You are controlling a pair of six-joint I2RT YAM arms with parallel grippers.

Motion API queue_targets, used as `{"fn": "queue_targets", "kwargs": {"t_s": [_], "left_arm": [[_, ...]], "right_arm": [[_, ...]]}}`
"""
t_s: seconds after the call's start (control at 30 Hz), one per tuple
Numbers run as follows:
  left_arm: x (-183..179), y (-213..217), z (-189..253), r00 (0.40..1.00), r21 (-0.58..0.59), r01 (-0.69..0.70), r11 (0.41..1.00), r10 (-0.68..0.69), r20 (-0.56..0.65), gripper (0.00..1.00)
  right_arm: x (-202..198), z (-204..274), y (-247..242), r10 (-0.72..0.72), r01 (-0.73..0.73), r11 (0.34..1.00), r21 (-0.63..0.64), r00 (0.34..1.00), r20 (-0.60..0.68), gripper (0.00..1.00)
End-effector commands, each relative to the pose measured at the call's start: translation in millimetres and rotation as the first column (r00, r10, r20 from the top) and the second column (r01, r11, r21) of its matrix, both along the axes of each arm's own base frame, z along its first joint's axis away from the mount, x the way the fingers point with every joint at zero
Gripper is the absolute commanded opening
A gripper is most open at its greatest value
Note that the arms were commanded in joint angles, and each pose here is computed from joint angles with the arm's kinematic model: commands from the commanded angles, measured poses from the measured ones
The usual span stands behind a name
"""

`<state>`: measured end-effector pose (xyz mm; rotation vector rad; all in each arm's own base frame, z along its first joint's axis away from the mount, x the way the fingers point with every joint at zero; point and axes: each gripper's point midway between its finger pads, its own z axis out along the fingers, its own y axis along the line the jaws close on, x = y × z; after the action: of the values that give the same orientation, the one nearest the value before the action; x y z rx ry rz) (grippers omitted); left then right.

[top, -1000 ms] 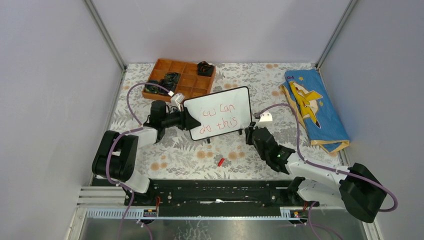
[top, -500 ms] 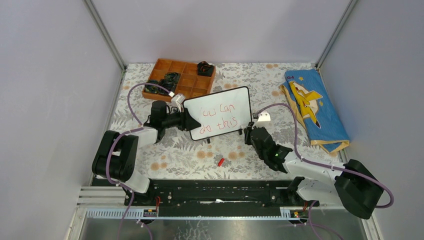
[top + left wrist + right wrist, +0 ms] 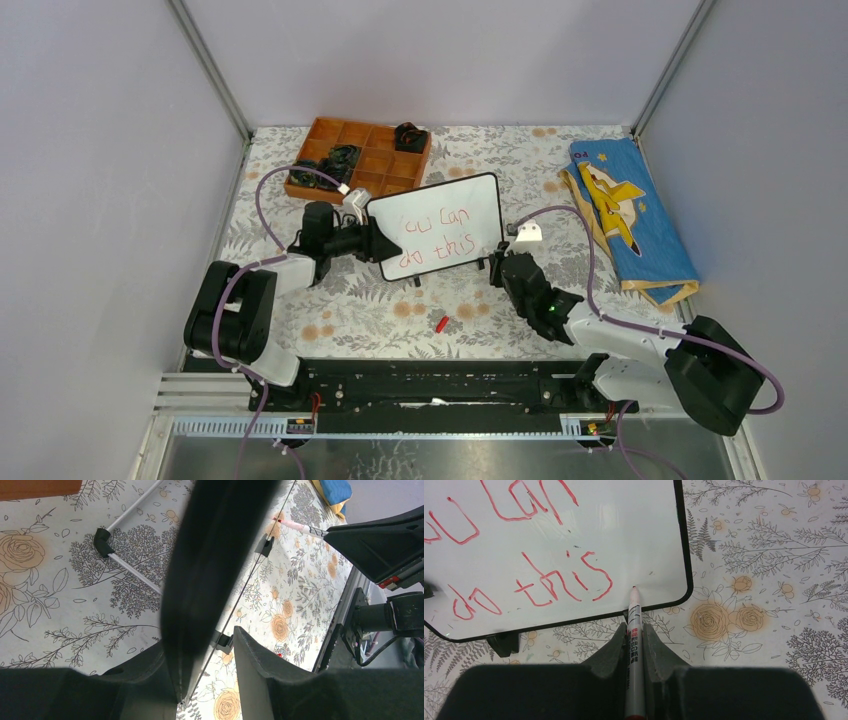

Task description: Write a sentence on the whiteboard

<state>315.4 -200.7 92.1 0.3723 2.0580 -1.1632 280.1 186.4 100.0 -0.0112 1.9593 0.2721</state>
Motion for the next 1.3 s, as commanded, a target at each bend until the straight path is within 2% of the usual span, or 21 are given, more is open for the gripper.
{"fn": "queue_targets", "kwargs": {"t_s": [0.0,1.27], "left_arm": [[10.7,-3.2,18.9,0.997,0.006,0.005,1.0,-0.006,0.079,0.48],[8.6,-5.0,16.5,0.997,0.015,0.012,1.0,-0.013,0.074,0.47]], "right_arm": [[17.4,25.0,1.1,-0.05,0.047,0.998,0.048,0.996,0.07,0.0],[18.8,17.3,6.7,-0.023,0.021,0.999,0.046,0.999,0.04,0.0]]}}
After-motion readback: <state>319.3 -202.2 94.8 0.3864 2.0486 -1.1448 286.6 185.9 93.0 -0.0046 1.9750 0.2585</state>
